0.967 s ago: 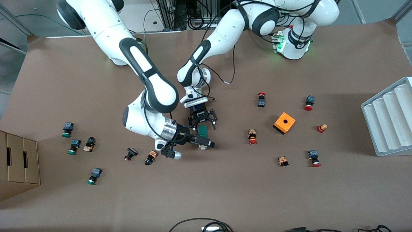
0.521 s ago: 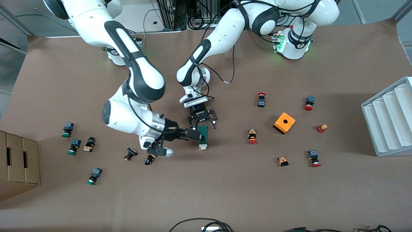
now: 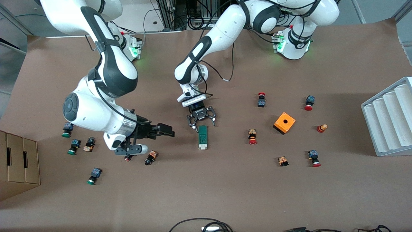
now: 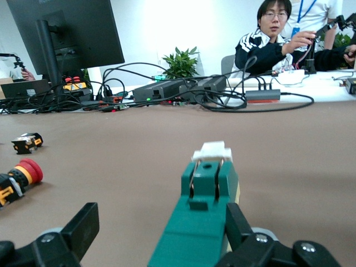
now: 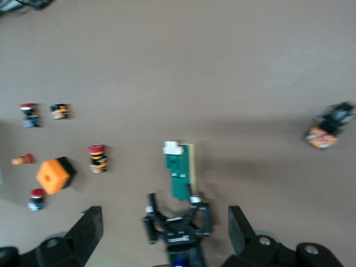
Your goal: Close load switch with both arms
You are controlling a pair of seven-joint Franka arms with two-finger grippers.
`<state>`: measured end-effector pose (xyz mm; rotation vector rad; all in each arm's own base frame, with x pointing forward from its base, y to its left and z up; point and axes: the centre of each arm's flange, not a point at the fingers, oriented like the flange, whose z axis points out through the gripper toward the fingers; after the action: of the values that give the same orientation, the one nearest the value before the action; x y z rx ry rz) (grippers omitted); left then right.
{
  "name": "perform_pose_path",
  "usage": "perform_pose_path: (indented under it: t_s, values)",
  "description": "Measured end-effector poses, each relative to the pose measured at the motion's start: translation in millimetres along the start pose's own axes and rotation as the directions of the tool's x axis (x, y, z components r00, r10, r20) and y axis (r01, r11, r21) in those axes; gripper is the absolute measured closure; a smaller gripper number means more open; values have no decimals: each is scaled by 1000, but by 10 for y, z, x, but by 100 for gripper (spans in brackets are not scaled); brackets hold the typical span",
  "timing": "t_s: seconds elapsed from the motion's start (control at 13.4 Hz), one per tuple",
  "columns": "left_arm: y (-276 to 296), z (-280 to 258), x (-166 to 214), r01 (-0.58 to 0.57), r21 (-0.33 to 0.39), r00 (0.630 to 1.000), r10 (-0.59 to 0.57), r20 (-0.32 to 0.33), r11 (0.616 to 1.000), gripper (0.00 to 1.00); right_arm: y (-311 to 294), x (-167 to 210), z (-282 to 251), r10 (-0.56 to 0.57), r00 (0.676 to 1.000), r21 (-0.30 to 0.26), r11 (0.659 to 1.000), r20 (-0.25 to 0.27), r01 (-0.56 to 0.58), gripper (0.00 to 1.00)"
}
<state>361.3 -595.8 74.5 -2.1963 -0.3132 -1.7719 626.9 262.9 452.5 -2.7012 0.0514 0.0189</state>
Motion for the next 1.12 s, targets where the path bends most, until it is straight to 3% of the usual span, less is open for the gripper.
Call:
perform_pose_path:
  t_s: [0.37,0.52,0.74,1.12]
  values:
    - [103,-171,537,57,14,998,-57,9,998,0,232,-67,-481,-95,995,-231,969,-13,90,0]
    - [130,-235,741,52,22,998,-53,31,998,0,257,-106,-663,-128,992,-293,949,-25,115,0]
    - [117,-105,1124,23,64,996,-29,86,998,0,502,-68,-956,-113,992,-330,940,-50,91,0]
    - [-8,437,1760,-40,120,984,18,176,992,0,1149,12,-1475,-77,995,-325,944,-66,51,0]
